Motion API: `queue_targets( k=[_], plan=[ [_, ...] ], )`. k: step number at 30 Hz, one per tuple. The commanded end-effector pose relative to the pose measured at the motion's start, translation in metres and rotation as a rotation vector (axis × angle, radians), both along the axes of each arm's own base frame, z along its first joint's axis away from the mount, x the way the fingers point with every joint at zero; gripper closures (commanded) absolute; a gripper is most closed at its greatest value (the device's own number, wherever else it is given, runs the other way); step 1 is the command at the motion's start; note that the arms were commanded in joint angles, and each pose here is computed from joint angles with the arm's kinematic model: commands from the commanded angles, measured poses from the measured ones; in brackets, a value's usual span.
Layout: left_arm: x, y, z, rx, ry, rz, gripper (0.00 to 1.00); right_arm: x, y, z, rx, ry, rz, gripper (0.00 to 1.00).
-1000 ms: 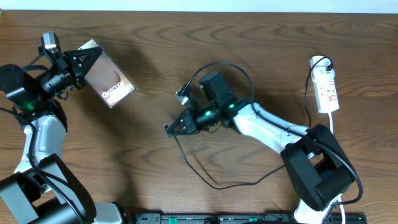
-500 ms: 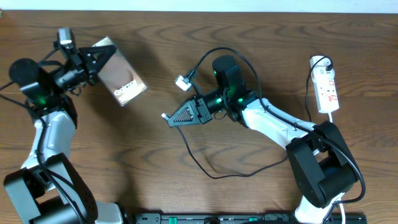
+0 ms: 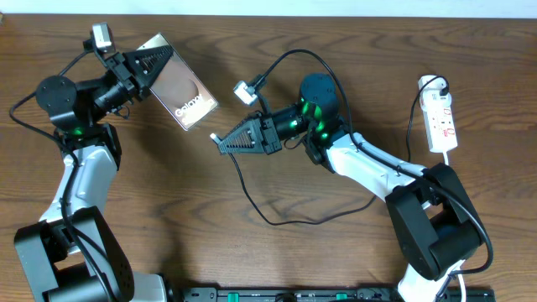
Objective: Plug charger to phone and switch on socket
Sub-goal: 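Lift the plug and carry it toward the phone's bottom edge, then align the plug with the phone's bottom port and push it in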
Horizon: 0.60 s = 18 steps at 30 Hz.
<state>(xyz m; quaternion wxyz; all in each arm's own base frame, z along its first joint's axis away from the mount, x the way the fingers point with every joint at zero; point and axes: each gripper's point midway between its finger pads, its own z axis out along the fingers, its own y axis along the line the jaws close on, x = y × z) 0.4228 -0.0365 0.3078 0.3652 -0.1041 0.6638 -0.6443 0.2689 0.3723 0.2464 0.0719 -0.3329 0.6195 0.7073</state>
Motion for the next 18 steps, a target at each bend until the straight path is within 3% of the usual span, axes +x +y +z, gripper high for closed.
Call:
queue_targets(
  k=[1,18],
  plan=[
    [0.000,0.001,0.013,-0.008,-0.024,0.018,0.93,0.008,0.004,0.000,-0.019,0.063,-0.038,0.99],
    [-0.006,-0.005,0.011,-0.030,0.023,-0.034,0.92,0.021,0.007,0.015,0.008,0.111,-0.120,0.99]
  ],
)
